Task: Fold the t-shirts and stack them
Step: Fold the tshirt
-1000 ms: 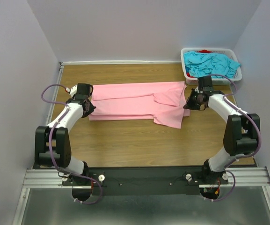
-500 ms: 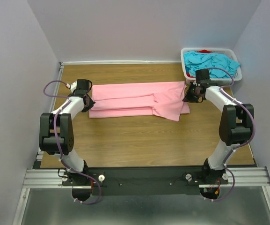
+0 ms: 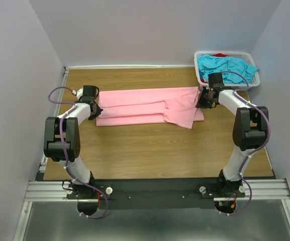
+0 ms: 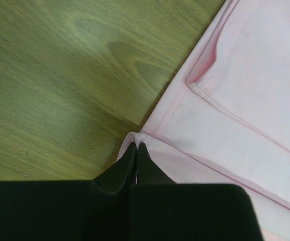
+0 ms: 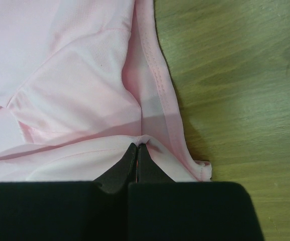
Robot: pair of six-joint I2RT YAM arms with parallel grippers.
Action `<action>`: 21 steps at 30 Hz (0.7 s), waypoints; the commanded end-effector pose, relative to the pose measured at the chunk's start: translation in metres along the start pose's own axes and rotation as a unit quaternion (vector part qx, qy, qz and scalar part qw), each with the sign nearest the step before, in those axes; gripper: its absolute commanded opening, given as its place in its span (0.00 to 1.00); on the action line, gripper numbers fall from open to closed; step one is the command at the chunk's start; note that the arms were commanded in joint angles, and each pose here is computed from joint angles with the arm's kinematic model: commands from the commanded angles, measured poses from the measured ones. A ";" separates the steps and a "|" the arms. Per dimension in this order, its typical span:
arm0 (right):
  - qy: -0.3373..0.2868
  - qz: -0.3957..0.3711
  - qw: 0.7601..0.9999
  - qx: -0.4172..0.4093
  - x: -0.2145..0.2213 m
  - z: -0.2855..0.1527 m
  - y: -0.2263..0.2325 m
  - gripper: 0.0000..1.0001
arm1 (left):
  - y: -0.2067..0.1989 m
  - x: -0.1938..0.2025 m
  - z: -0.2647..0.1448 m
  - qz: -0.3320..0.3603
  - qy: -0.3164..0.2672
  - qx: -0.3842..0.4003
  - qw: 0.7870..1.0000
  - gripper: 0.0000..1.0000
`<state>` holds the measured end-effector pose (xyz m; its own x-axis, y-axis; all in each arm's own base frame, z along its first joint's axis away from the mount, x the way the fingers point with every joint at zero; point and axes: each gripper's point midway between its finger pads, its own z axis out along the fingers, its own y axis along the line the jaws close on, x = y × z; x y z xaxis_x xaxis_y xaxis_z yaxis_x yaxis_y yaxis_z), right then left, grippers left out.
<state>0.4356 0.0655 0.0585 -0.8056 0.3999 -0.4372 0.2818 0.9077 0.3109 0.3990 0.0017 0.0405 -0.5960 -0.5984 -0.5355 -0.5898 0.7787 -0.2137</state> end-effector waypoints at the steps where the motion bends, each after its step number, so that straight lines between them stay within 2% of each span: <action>1: -0.011 -0.008 1.000 0.018 -0.011 0.007 -0.005 0.01 | -0.004 -0.015 0.002 0.001 -0.019 0.006 1.000 0.00; 21: -0.011 -0.008 1.000 0.023 -0.011 0.020 -0.008 0.01 | -0.009 -0.018 0.006 0.004 -0.024 0.013 1.000 0.02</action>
<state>0.4436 0.0656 0.0438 -0.8162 0.3948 -0.4218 0.2851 0.9103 0.3002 0.4068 0.0017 0.0354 -0.5977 -0.5865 -0.5466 -0.5765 0.7882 -0.2154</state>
